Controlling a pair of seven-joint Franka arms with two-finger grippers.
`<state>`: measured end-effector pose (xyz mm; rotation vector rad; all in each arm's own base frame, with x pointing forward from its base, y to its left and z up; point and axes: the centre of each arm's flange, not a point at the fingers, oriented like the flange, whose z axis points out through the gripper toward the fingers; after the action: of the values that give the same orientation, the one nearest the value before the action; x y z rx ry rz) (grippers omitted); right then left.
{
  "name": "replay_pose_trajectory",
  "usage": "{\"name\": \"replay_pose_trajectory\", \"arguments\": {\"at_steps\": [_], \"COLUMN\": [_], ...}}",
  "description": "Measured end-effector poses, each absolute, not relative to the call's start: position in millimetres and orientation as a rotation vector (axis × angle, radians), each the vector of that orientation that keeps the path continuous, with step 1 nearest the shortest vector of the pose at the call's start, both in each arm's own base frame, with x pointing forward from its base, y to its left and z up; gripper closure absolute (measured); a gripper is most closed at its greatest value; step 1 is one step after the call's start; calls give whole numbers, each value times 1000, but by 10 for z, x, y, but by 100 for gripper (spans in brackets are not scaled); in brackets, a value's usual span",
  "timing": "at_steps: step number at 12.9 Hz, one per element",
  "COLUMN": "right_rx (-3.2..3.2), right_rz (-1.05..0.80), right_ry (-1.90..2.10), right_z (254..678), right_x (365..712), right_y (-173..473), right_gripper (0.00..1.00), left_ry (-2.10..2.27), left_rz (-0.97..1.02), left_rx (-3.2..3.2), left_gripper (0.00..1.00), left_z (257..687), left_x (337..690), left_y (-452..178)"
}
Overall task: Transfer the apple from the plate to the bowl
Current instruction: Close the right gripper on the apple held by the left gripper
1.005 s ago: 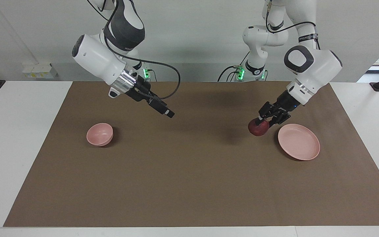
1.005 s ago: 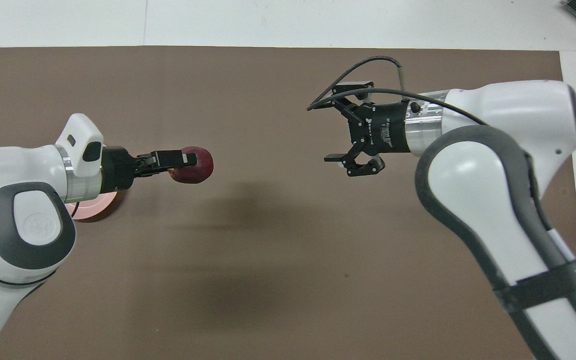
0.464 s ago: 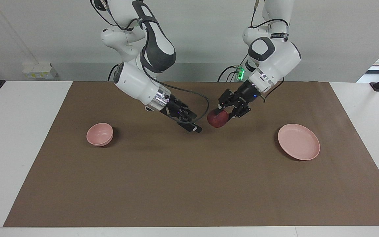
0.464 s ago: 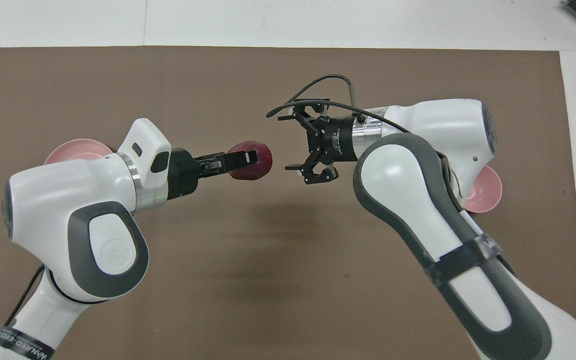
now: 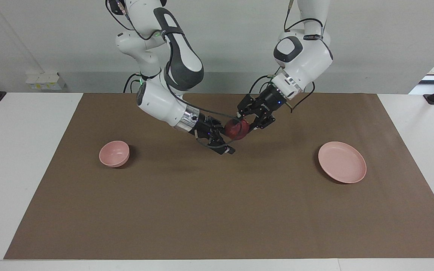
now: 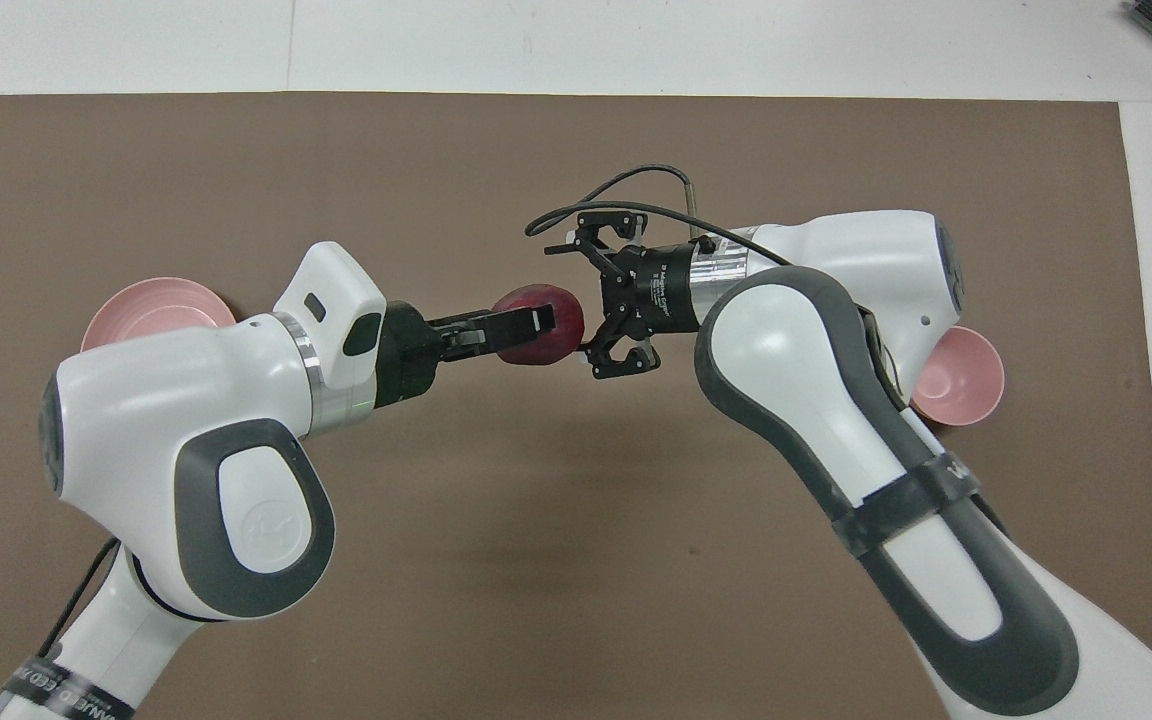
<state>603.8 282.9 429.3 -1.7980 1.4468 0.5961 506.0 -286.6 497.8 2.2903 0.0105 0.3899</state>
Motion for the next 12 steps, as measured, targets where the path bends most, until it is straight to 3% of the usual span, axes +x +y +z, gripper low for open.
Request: {"name": "replay_pose_trajectory", "arguments": {"at_steps": [12], "right_rx": [-1793], "right_rz": [665], "right_ry": [1369], "right_z": [4713], "right_x": [5928], "right_y": [2766], "right_gripper": [2], "left_ry": [59], "left_rz": [384], "left_rx": [2275], "left_gripper": [34], "left_z": [5067], "left_x": [5087], "left_y": [-2909]}}
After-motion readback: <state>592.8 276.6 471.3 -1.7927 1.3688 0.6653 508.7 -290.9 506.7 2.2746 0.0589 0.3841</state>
